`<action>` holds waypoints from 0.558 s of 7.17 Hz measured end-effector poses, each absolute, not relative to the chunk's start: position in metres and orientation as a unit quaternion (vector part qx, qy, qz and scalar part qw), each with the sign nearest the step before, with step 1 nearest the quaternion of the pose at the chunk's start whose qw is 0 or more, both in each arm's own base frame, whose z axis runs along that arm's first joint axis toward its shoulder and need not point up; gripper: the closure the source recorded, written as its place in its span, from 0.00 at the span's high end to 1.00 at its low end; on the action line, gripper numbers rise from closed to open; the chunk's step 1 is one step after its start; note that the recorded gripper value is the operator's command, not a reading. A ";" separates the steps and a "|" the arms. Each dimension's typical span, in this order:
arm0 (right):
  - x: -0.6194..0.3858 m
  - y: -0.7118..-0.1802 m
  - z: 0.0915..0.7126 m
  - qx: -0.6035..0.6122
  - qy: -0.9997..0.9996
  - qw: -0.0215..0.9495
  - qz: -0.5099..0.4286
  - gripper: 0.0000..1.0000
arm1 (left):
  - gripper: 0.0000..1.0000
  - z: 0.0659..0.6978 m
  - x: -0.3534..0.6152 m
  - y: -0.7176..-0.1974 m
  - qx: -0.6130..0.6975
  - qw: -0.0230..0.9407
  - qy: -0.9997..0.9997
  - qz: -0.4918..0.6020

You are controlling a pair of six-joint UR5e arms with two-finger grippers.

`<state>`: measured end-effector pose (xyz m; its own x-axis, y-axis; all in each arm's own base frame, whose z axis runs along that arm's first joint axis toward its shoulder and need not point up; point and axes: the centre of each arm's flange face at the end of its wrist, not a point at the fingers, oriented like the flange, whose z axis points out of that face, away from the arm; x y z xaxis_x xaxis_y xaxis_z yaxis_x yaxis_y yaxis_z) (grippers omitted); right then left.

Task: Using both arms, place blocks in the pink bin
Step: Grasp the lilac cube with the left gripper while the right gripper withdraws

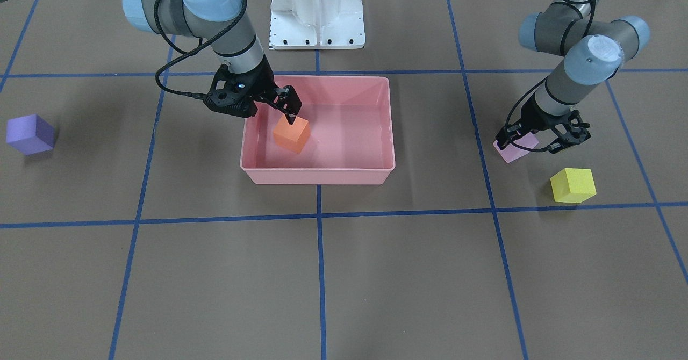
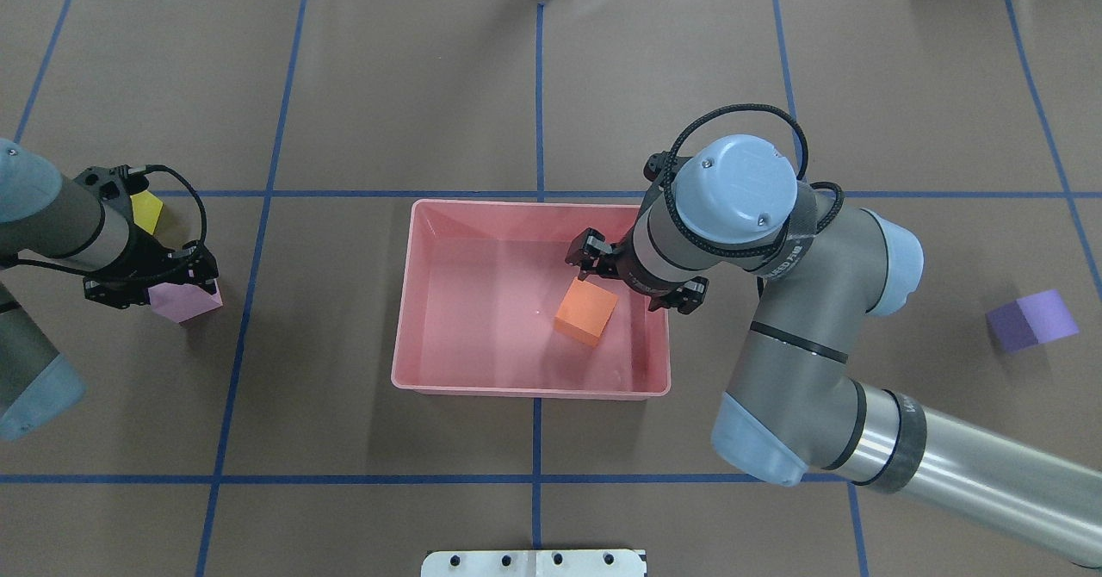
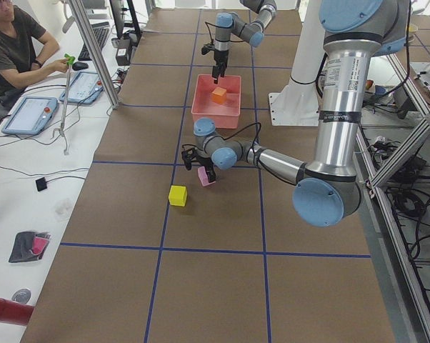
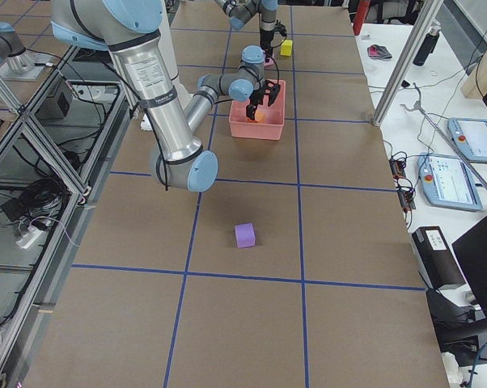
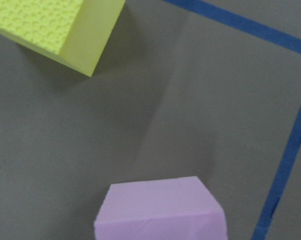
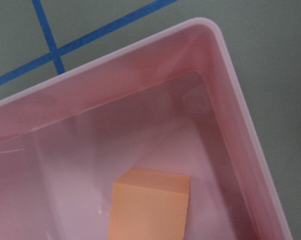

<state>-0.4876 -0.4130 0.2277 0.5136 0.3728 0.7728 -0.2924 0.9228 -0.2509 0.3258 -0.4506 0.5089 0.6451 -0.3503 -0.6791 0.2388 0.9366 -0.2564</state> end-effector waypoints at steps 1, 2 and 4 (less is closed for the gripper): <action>-0.466 -0.426 0.238 -0.042 -0.452 0.868 0.200 1.00 | 0.00 0.497 0.329 -0.453 -0.073 0.902 0.393 -0.160; -0.432 -0.441 0.256 -0.038 -0.449 0.870 0.200 1.00 | 0.00 0.462 0.338 -0.463 -0.073 0.899 0.402 -0.156; -0.357 -0.462 0.313 -0.027 -0.431 0.883 0.183 1.00 | 0.00 0.318 0.360 -0.487 -0.076 0.896 0.408 -0.158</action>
